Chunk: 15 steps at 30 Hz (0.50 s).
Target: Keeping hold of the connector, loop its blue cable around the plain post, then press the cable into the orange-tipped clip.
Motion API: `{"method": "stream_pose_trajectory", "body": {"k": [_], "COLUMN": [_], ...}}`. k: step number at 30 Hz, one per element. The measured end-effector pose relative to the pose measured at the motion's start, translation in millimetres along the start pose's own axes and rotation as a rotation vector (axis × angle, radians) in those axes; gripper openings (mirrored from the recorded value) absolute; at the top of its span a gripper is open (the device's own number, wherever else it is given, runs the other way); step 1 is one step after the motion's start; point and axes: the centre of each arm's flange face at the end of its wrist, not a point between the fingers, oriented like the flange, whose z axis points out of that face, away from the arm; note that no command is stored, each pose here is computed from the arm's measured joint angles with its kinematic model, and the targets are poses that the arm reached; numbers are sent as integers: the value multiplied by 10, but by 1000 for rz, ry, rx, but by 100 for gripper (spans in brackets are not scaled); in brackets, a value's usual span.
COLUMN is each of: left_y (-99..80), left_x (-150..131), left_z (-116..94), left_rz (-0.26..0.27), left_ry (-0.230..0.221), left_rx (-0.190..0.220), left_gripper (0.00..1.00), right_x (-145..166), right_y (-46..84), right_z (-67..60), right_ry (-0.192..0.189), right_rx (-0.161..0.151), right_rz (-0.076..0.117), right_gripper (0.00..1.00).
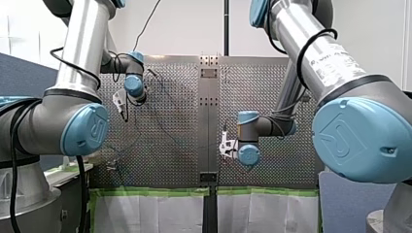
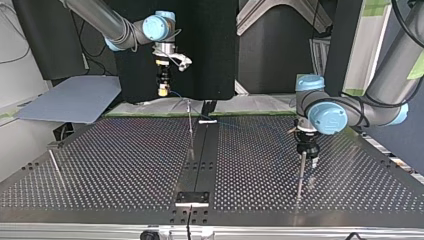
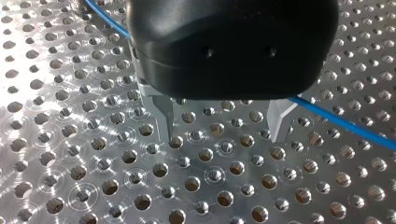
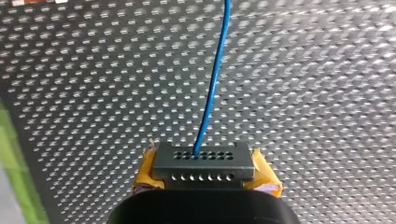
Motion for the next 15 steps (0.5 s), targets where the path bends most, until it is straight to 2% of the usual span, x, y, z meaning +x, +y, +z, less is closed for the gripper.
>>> {"method": "stream_pose_trajectory", "body": {"k": [6, 15], "left_y": [0, 0], "left_x": [1, 3], "left_z": [-1, -3], "left_rz": [0, -1], "left_ry": [1, 2], "left_rx": [-1, -1], "left_gripper": [100, 100], "right_x": [-144, -489], "right_y": [1, 90], "right_z": [-48, -159], "right_ry": [-11, -41], "right_rx": [1, -7], "right_rz": [-12, -22], "right_gripper": [0, 0]}}
